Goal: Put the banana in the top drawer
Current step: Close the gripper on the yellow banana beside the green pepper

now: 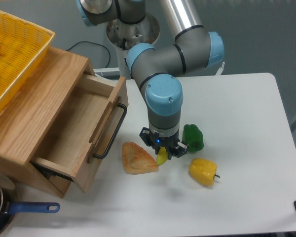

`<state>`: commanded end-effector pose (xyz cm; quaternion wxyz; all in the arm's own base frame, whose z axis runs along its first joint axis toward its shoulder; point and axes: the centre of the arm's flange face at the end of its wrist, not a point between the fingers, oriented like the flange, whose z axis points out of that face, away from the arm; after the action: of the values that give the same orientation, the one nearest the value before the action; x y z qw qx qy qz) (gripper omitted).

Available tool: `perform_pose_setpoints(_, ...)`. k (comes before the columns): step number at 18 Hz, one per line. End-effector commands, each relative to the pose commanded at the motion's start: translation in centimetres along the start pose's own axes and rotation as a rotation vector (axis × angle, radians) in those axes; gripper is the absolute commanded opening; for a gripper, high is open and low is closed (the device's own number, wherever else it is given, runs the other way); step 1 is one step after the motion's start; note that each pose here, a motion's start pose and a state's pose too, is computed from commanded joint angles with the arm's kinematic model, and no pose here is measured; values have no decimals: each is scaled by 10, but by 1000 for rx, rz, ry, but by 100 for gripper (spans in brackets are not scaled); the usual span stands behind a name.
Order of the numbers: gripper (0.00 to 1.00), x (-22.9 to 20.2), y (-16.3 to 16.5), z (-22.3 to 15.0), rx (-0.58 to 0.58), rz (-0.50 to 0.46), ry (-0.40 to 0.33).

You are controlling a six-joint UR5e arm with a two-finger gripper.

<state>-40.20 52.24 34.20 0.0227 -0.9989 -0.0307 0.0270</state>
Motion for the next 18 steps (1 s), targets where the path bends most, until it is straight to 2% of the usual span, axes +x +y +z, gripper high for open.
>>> perform_pose_setpoints(11, 11, -3, 1, -16, 19, -5, -18)
perform_pose_setpoints(18, 11, 1, 5, -22, 8, -5, -3)
